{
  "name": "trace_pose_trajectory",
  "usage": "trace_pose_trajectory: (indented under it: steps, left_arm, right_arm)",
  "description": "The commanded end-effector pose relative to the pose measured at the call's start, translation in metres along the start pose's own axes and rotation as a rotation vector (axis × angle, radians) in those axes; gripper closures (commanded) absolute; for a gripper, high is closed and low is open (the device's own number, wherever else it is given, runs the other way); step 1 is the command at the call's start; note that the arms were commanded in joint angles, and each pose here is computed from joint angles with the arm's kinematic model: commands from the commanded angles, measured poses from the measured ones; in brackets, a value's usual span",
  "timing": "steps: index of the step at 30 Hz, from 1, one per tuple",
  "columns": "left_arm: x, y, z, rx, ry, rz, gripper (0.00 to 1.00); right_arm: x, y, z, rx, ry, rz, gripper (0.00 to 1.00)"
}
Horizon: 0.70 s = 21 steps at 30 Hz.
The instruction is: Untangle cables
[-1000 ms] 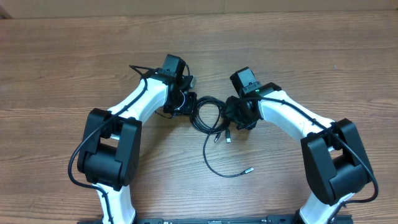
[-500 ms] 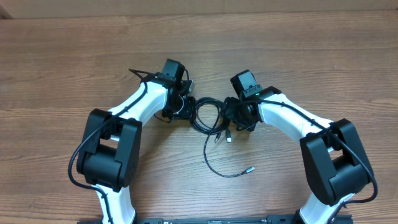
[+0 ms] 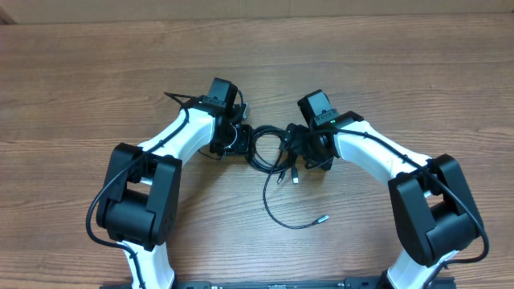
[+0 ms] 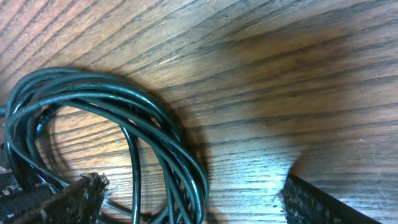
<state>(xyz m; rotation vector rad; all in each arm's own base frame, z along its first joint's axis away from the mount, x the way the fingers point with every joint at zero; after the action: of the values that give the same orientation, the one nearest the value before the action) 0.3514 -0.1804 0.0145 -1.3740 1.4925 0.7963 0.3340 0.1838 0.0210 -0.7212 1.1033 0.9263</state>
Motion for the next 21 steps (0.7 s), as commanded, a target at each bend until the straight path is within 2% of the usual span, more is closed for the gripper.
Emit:
trace_pose_trajectory:
  steps: [1, 5, 9, 11, 13, 16, 21]
  left_arm:
    - [0.0203, 0.0251, 0.0164, -0.039, -0.059, 0.083, 0.55]
    - [0.0203, 0.0254, 0.0163, -0.039, -0.059, 0.084, 0.57]
    - [0.0203, 0.0254, 0.0163, -0.038, -0.059, 0.084, 0.71]
    - [0.0203, 0.0254, 0.0163, -0.038, -0.059, 0.084, 0.73]
    - [0.0204, 0.0257, 0.0159, -0.037, -0.059, 0.085, 0.74]
    - [0.0208, 0.0269, 0.0148, -0.035, -0.059, 0.09, 0.77]
    - [0.0207, 0.0295, 0.0148, -0.028, -0.062, 0.1, 0.82]
  right_arm:
    - [0.0064, 0.0057, -0.011, -0.001, 0.042, 0.012, 0.09]
    - [0.0064, 0.0058, -0.011, -0.001, 0.042, 0.012, 0.09]
    - [0.0064, 0.0058, -0.0111, -0.001, 0.042, 0.012, 0.07]
    - [0.0064, 0.0058, -0.0111, -0.001, 0.042, 0.012, 0.1]
    - [0.0064, 0.0057, -0.011, -0.001, 0.042, 0.012, 0.34]
    - [0.0064, 0.0057, -0.0109, -0.001, 0.042, 0.011, 0.55]
    - [0.0064, 0.0057, -0.011, -0.001, 0.042, 0.012, 0.64]
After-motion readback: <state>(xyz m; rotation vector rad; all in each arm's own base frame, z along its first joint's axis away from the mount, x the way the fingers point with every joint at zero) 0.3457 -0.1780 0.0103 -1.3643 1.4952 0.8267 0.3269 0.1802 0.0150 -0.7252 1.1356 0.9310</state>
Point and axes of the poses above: each gripper's point midway between its finger pads, its own x axis out along the fingers, its own z axis along the line the jaws close on, y = z × x, the point moved 1 cm from there along -x, back along the fingers, and after that the axes turned 5 degrees about x, right-handed, at the moved point
